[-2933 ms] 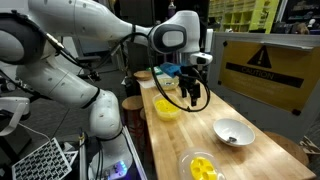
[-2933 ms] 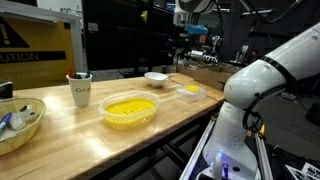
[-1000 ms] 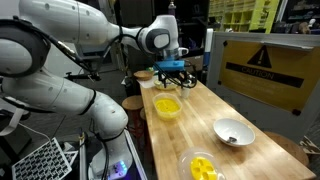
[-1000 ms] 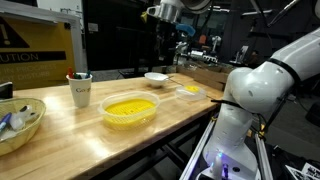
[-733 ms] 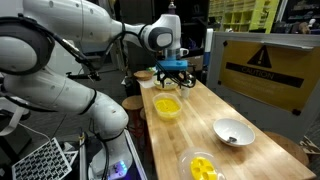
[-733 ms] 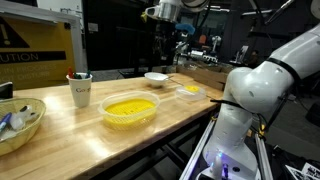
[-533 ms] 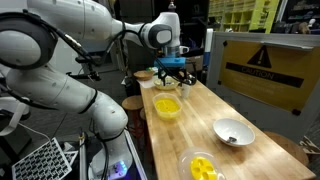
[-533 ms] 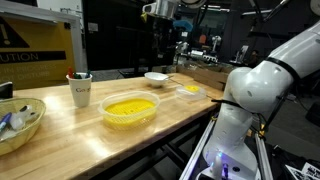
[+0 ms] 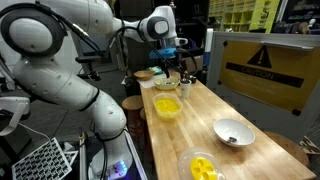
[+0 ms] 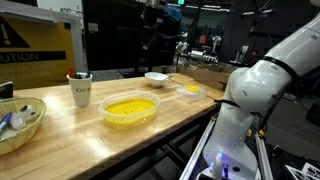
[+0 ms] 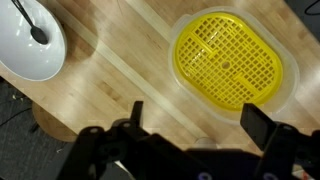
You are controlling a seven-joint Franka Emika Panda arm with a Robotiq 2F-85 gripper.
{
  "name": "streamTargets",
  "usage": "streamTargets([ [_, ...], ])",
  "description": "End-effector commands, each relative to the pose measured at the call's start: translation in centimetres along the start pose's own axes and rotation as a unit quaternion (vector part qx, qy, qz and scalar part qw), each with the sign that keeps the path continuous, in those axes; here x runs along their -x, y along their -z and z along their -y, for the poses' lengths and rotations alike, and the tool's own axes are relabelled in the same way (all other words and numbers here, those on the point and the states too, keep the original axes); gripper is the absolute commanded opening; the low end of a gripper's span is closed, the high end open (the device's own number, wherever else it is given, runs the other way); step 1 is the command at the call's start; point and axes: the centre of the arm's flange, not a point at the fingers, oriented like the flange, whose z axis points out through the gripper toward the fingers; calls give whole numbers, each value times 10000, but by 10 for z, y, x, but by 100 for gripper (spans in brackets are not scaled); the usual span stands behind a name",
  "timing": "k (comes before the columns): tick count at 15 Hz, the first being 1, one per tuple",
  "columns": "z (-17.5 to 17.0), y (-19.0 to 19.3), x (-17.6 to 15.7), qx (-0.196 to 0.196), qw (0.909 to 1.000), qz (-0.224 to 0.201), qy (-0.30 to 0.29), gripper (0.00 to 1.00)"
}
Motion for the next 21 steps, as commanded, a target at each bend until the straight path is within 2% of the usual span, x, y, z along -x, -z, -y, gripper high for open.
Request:
streamTargets([
  [1,2,26,-22,-24,9986,-60,-527,100],
  [6,6,55,-37,-719,9933,-688,-595,100],
  [10,-5,73,-50,-1309,9780,-1219,-1073,100],
  [12,-17,77,-60,-1547,9709,-1324,-1258,100],
  [14,-29,78,-72,-1647,9669,-1342,-1415,100],
  [21,-56,62,-119,-1471,9669,-1009,-1824,100],
])
